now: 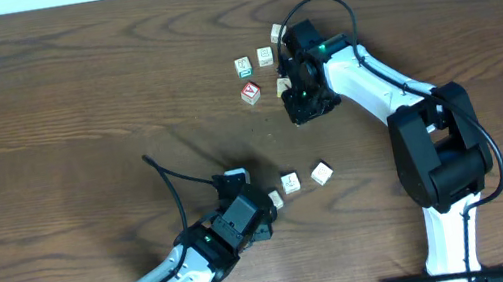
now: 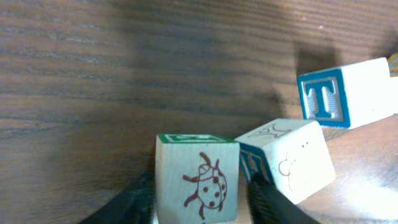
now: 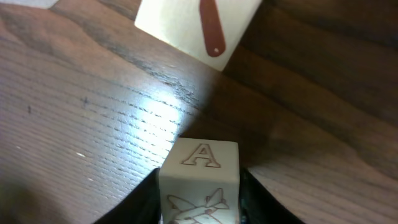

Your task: Lift 5 blocks

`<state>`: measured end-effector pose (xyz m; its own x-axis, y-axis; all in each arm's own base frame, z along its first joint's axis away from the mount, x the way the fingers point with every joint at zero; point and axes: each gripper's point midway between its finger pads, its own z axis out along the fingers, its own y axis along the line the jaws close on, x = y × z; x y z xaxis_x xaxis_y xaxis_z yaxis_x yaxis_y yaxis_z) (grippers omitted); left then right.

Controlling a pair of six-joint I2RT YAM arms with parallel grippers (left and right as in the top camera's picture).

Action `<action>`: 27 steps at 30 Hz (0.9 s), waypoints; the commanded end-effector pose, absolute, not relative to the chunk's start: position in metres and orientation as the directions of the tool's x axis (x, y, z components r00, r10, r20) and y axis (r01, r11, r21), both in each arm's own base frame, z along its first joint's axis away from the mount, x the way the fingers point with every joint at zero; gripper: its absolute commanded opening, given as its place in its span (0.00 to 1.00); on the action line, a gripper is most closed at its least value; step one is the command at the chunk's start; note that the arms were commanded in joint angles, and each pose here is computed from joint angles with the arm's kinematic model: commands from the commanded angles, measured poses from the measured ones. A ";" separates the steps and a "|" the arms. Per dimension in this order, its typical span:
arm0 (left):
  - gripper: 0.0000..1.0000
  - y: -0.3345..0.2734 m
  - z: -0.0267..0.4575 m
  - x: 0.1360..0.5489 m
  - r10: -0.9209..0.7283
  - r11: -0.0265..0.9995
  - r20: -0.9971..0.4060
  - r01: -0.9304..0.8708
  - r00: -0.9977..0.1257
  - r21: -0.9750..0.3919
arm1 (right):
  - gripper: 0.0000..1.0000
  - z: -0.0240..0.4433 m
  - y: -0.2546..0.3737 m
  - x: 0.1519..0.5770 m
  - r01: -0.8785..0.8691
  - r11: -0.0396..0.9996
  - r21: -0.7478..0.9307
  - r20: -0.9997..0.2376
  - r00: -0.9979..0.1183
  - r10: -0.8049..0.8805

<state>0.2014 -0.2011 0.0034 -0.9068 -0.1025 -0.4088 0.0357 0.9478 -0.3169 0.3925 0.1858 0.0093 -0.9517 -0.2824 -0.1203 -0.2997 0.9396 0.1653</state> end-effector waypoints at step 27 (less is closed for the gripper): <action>0.67 -0.190 0.051 0.193 -0.098 0.943 -0.435 0.056 -0.895 -0.328 | 0.01 0.021 0.183 0.388 -0.302 0.941 0.153 -0.105 -0.952 -0.288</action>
